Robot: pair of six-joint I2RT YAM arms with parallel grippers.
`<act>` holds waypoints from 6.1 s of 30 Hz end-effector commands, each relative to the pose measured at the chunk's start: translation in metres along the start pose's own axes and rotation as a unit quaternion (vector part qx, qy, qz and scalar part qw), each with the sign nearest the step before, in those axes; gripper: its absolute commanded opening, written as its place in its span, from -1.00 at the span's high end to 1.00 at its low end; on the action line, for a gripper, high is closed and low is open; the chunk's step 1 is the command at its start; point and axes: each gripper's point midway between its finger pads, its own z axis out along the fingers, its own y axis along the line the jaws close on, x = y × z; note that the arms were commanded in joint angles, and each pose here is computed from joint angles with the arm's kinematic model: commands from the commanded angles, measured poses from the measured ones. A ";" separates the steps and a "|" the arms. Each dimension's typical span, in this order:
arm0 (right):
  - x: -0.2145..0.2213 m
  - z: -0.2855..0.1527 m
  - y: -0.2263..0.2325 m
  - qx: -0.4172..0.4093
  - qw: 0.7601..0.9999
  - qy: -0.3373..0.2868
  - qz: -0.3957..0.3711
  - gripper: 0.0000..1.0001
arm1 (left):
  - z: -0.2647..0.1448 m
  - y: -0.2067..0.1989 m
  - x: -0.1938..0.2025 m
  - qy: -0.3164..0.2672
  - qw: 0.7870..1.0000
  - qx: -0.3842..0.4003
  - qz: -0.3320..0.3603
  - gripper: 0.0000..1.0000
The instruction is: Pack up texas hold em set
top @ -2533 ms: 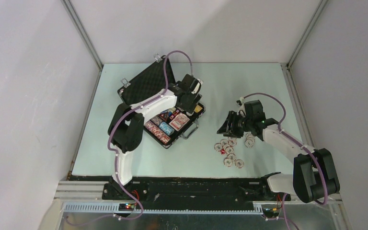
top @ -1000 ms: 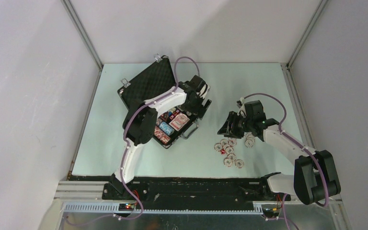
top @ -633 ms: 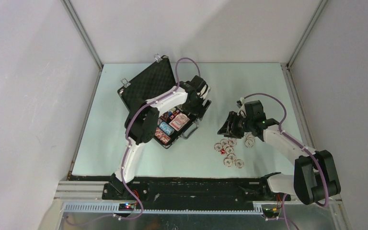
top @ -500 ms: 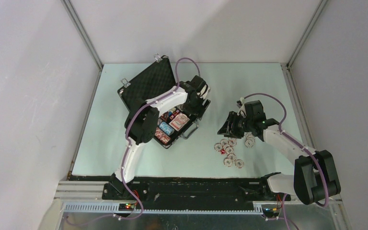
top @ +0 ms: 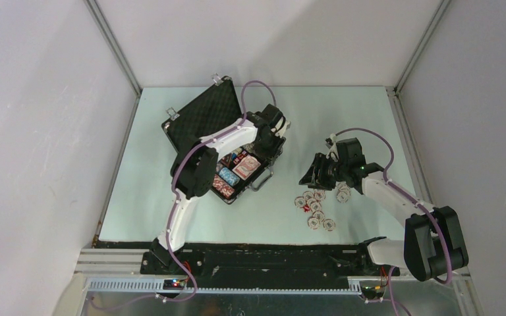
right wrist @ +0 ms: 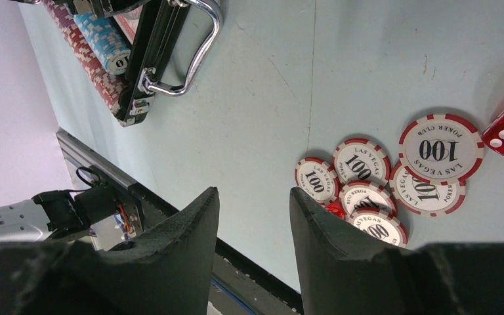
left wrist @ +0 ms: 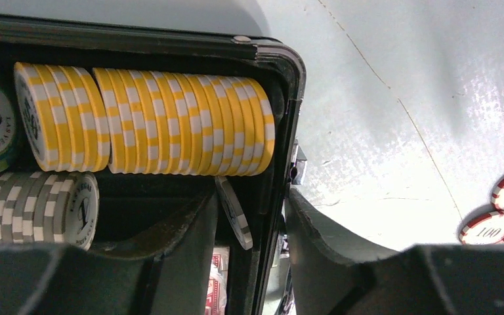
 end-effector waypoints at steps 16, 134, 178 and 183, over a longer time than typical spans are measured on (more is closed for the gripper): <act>-0.019 -0.012 0.011 0.001 0.999 -0.038 -0.021 -0.01 | -0.048 -0.018 -0.009 -0.044 0.998 0.023 0.039 -0.54; -0.030 -0.085 -0.183 0.318 0.894 -0.094 0.300 -0.01 | -0.057 -0.216 -0.034 -0.213 0.916 0.138 0.311 -0.99; -0.069 -0.094 -0.170 0.323 0.907 -0.154 0.222 -0.03 | -0.091 -0.205 -0.064 -0.273 0.933 0.197 0.128 -0.90; -0.082 -0.082 -0.179 0.341 0.908 -0.142 0.199 0.01 | -0.129 -0.163 -0.043 -0.321 0.926 0.194 0.049 -0.90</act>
